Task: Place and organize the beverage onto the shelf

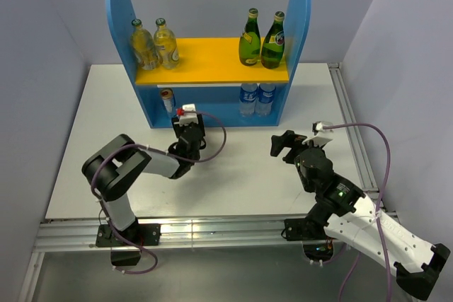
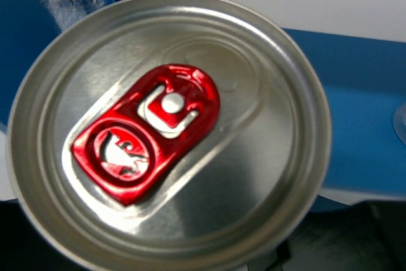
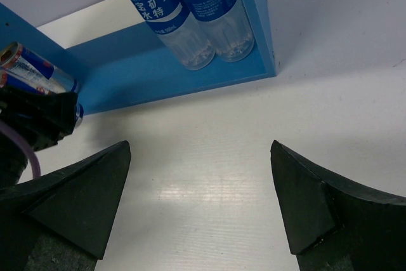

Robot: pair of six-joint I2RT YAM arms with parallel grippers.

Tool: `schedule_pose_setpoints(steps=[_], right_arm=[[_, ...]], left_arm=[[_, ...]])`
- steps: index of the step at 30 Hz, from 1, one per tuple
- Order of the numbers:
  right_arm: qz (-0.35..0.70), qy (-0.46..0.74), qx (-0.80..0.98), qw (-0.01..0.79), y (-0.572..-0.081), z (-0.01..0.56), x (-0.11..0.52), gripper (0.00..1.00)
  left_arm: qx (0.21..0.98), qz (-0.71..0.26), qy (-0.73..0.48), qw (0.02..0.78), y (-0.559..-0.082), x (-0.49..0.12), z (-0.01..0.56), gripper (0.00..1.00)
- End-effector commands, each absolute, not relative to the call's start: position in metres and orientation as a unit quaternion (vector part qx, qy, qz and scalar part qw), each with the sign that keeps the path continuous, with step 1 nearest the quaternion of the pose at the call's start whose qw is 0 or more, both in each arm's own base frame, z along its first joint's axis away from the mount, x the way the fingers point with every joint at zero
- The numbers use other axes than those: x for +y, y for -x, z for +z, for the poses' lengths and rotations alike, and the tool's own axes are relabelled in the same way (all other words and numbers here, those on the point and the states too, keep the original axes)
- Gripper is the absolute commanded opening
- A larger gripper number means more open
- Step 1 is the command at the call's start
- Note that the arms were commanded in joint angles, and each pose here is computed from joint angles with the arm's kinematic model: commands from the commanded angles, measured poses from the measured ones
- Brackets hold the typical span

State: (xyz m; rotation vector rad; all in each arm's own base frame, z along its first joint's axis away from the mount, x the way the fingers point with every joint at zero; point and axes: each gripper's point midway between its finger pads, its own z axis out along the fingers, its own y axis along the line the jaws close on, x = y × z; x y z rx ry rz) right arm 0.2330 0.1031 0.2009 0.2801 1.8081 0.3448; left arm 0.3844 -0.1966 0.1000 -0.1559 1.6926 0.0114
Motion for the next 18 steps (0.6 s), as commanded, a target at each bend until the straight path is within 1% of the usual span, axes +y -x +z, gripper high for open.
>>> schedule_pose_setpoints(steps=[1, 2, 3, 10, 12, 14, 15, 17, 18], right_arm=[[0.16, -0.124, 0.771, 0.604, -0.233, 0.205, 0.105, 0.98], [0.16, -0.124, 0.771, 0.604, -0.234, 0.205, 0.106, 0.98], [0.162, -0.123, 0.77, 0.604, -0.234, 0.205, 0.106, 0.98], [0.159, -0.12, 0.774, 0.602, -0.235, 0.204, 0.108, 0.98], [0.158, -0.12, 0.774, 0.602, -0.236, 0.203, 0.108, 0.98], [0.157, -0.119, 0.775, 0.601, -0.237, 0.203, 0.109, 0.98], [0.156, -0.118, 0.776, 0.6, -0.237, 0.202, 0.11, 0.98], [0.155, -0.118, 0.776, 0.599, -0.238, 0.202, 0.11, 0.98], [0.155, -0.119, 0.777, 0.599, -0.238, 0.202, 0.11, 0.98]], left_arm=[[0.722, -0.019, 0.089, 0.686, -0.416, -0.203, 0.135, 0.0], [0.7, -0.035, 0.093, 0.707, -0.42, -0.204, 0.149, 0.0], [0.703, -0.03, 0.09, 0.705, -0.423, -0.201, 0.146, 0.0], [0.732, -0.002, 0.109, 0.673, -0.461, -0.181, 0.13, 0.0], [0.739, -0.008, 0.113, 0.665, -0.471, -0.182, 0.129, 0.0], [0.76, -0.004, 0.106, 0.641, -0.478, -0.177, 0.115, 0.0], [0.76, -0.008, 0.108, 0.641, -0.486, -0.179, 0.119, 0.0], [0.773, -0.002, 0.108, 0.625, -0.492, -0.176, 0.112, 0.01], [0.773, -0.003, 0.111, 0.625, -0.494, -0.174, 0.113, 0.04]])
